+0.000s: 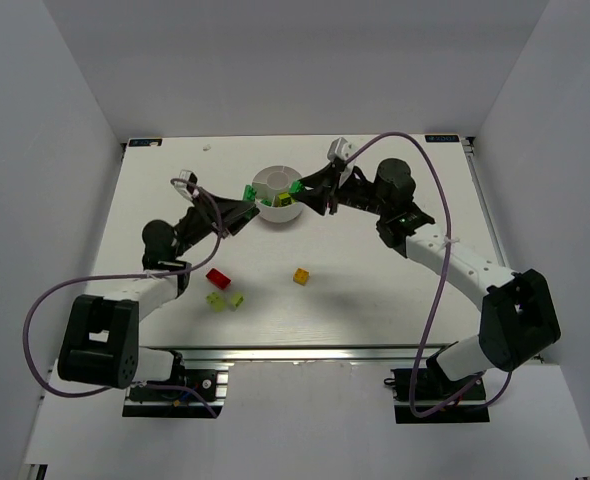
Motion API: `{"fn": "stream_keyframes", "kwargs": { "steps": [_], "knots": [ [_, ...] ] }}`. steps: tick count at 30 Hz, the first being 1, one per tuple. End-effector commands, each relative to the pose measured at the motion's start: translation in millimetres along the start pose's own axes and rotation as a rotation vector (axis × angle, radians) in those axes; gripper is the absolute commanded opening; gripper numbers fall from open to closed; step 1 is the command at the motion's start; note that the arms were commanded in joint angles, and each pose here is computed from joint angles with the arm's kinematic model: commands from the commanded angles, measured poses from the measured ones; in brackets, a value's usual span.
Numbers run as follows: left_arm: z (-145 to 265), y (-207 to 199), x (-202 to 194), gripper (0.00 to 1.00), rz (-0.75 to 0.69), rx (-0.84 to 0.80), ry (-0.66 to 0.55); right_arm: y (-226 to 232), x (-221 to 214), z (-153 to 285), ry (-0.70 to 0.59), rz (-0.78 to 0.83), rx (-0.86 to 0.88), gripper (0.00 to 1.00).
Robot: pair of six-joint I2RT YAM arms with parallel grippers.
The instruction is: Sort the legos into containers by color
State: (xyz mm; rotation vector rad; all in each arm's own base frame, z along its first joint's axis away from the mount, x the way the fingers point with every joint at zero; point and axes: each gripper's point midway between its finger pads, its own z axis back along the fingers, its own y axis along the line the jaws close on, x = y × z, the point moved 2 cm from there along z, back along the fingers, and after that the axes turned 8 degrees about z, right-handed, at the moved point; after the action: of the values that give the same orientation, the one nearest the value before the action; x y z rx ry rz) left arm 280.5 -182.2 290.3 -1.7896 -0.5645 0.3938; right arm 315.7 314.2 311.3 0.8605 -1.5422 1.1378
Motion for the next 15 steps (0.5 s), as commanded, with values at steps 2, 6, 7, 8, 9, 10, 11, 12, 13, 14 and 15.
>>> {"fn": "stream_keyframes", "kwargs": {
  "steps": [2,6,7,8,9,10,11,12,13,14,15],
  "knots": [
    [-18.9,20.2,33.9,0.18,-0.311,0.296,-0.017,-9.0,-11.7,-2.0,0.072,0.057,-0.016,0.00],
    [-24.9,41.8,53.1,0.18,-0.199,0.408,-0.062,-8.4,-20.8,-1.8,0.097,0.067,-0.008,0.00],
    [-25.5,51.0,55.8,0.18,-0.153,0.423,-0.073,-8.2,-22.8,-2.0,0.101,0.065,-0.007,0.00],
    [-27.0,51.8,58.0,0.18,-0.132,0.412,-0.087,-7.7,-24.1,-1.7,0.103,0.063,-0.007,0.00],
    [-26.3,56.1,60.1,0.18,-0.062,0.413,-0.117,-7.8,-24.6,-1.3,0.104,0.063,-0.010,0.00],
    [-26.8,60.5,62.1,0.19,-0.025,0.409,-0.129,-8.4,-24.1,-0.4,0.103,0.067,-0.013,0.00],
    [-30.3,56.1,63.8,0.19,-0.022,0.370,-0.138,-8.4,-24.2,-0.1,0.102,0.068,-0.015,0.00],
    [-31.4,55.6,65.2,0.21,0.045,0.359,-0.154,-7.4,-25.4,0.8,0.104,0.068,-0.014,0.00],
    [-33.1,55.2,67.1,0.21,0.065,0.351,-0.161,-7.8,-25.2,1.7,0.104,0.073,-0.016,0.00],
    [-36.7,56.9,70.6,0.21,0.094,0.340,-0.166,-7.8,-25.2,2.0,0.104,0.075,-0.017,0.00],
    [-38.8,57.2,72.6,0.21,0.105,0.339,-0.166,-7.8,-26.9,2.7,0.107,0.073,-0.018,0.00]
  ]
}}
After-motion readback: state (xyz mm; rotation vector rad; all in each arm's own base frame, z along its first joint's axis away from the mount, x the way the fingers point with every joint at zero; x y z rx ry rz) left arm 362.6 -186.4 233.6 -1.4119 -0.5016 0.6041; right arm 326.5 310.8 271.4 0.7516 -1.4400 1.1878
